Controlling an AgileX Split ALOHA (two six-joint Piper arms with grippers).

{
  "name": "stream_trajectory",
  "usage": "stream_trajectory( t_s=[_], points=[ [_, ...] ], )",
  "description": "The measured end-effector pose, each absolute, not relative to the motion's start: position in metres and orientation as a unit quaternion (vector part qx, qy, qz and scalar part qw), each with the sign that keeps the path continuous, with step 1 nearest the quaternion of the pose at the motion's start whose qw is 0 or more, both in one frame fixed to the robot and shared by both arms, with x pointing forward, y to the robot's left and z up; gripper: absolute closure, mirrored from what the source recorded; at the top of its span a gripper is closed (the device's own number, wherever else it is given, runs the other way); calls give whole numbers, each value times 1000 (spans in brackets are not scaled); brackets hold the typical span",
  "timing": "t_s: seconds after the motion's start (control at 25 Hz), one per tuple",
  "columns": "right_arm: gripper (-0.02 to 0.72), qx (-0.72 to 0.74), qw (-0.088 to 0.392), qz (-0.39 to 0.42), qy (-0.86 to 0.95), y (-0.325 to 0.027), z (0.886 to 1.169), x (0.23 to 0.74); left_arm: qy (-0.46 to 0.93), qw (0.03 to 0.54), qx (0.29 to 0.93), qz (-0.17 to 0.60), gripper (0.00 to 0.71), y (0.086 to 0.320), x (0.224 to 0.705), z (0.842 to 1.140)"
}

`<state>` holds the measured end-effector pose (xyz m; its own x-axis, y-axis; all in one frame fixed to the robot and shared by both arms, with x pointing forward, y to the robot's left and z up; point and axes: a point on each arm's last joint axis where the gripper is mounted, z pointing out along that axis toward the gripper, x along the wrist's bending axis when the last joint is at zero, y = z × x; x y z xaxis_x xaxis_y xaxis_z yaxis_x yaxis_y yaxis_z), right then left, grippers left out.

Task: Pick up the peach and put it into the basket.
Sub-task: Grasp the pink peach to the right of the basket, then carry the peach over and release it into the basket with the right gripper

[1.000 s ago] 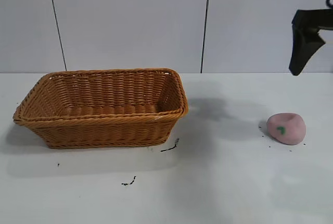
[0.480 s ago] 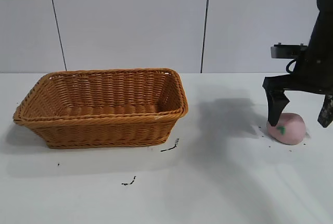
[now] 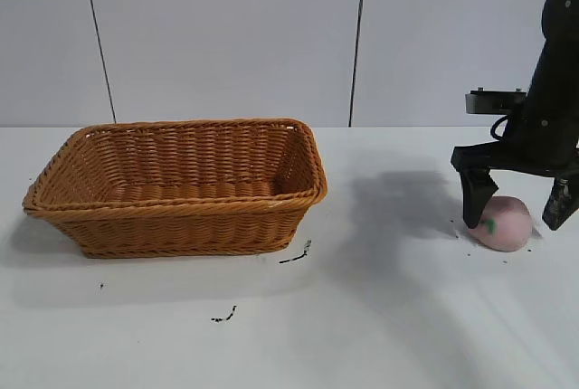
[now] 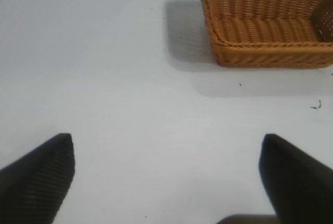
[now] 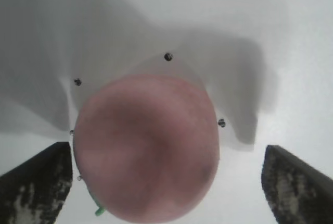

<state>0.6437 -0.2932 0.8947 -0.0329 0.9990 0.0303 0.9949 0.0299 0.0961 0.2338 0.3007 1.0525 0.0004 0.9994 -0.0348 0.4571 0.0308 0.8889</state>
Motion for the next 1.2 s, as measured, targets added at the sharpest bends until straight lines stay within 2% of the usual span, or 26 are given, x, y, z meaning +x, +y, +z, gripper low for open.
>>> stream_trajectory(
  t_s=[0.04, 0.16, 0.24, 0.4, 0.64, 0.72, 0.88, 0.92, 1.08, 1.12, 1.2],
  points=[
    [302, 695, 22, 44, 717, -293, 895, 643, 610, 379, 597, 358, 17, 301, 234, 1052],
    [638, 695, 18, 41, 717, -293, 895, 643, 610, 379, 597, 358, 17, 301, 234, 1052],
    [718, 695, 22, 46, 717, -293, 902, 643, 610, 379, 597, 358, 17, 301, 234, 1052],
    [718, 689, 43, 63, 721, -293, 935, 649, 610, 379, 597, 358, 17, 301, 234, 1052],
    [718, 679, 98, 115, 718, -293, 1034, 654, 610, 379, 597, 358, 17, 301, 234, 1052],
    [718, 676, 108, 125, 718, -292, 1058, 655, 610, 379, 597, 358, 17, 301, 234, 1052],
    [718, 651, 124, 146, 735, -268, 1086, 660, 610, 379, 597, 358, 17, 301, 234, 1052],
    [718, 651, 124, 146, 735, -268, 1086, 660, 610, 379, 597, 358, 17, 301, 234, 1052],
    [718, 597, 139, 183, 768, -212, 1108, 664, 610, 379, 597, 358, 17, 301, 234, 1052],
    [718, 567, 141, 205, 785, -178, 1115, 664, 610, 379, 597, 358, 17, 301, 234, 1052],
    [718, 534, 135, 221, 805, -141, 1115, 662, 610, 379, 597, 358, 17, 301, 234, 1052]
  ],
)
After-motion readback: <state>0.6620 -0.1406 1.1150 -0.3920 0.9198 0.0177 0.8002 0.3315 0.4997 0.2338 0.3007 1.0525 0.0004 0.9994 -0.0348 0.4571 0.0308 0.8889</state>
